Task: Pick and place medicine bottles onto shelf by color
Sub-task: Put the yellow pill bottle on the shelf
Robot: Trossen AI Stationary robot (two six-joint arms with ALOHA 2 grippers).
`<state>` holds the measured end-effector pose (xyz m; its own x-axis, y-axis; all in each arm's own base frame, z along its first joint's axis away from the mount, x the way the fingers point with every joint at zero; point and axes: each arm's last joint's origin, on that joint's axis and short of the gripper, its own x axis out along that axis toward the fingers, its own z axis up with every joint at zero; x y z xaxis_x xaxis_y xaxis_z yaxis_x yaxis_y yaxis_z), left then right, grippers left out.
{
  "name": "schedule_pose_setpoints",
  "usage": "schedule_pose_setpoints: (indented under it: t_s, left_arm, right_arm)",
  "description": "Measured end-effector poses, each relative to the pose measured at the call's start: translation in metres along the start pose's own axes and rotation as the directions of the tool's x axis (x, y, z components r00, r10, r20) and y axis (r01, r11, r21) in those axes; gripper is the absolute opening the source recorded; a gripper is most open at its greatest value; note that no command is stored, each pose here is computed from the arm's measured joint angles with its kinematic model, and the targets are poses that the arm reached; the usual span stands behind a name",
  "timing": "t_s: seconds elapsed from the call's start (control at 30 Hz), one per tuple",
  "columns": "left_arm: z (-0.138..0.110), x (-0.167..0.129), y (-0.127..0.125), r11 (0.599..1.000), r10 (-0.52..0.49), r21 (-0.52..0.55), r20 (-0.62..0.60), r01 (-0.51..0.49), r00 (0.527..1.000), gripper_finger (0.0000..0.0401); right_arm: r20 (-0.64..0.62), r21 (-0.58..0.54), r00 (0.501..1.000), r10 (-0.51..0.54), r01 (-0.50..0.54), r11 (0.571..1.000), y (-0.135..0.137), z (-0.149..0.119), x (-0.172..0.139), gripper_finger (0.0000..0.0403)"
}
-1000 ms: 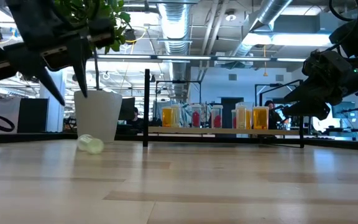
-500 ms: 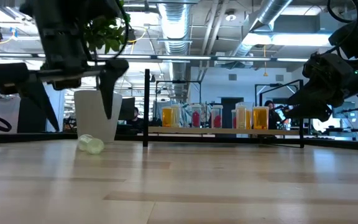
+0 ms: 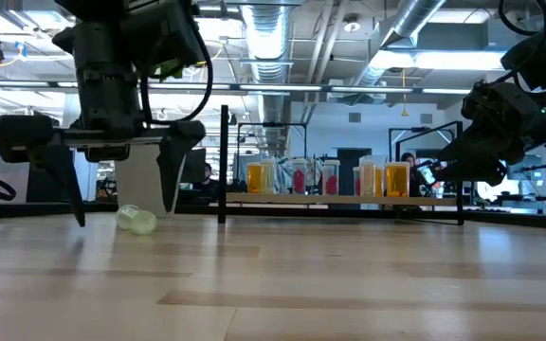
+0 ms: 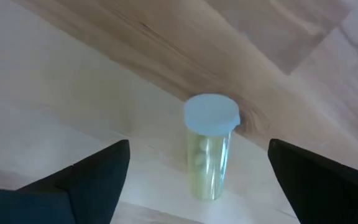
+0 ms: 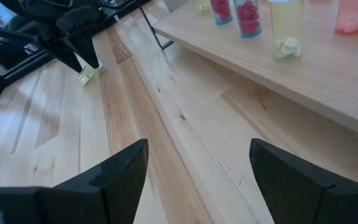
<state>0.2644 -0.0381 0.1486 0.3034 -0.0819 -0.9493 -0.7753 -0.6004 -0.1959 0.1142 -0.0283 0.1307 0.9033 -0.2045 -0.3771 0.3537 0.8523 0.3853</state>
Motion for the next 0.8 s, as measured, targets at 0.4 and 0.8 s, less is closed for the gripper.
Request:
schedule_pose_setpoints:
  t_s: [0.4, 0.8]
  left_arm:
    - [0.0006, 0.0115, 0.0012, 0.999, 0.045, 0.023, 0.022, -0.045, 0.999, 0.0266]
    - [0.0019, 0.0122, 0.0026, 0.996, 0.053, 0.064, 0.038, -0.055, 0.998, 0.013]
  right_arm:
    - [-0.002, 0.0, 1.0, -0.001, 0.001, 1.0, -0.0001, -0.0002, 0.0, 0.0301]
    - [-0.002, 0.0, 1.0, -0.001, 0.001, 1.0, -0.0001, -0.0002, 0.0, 0.0301]
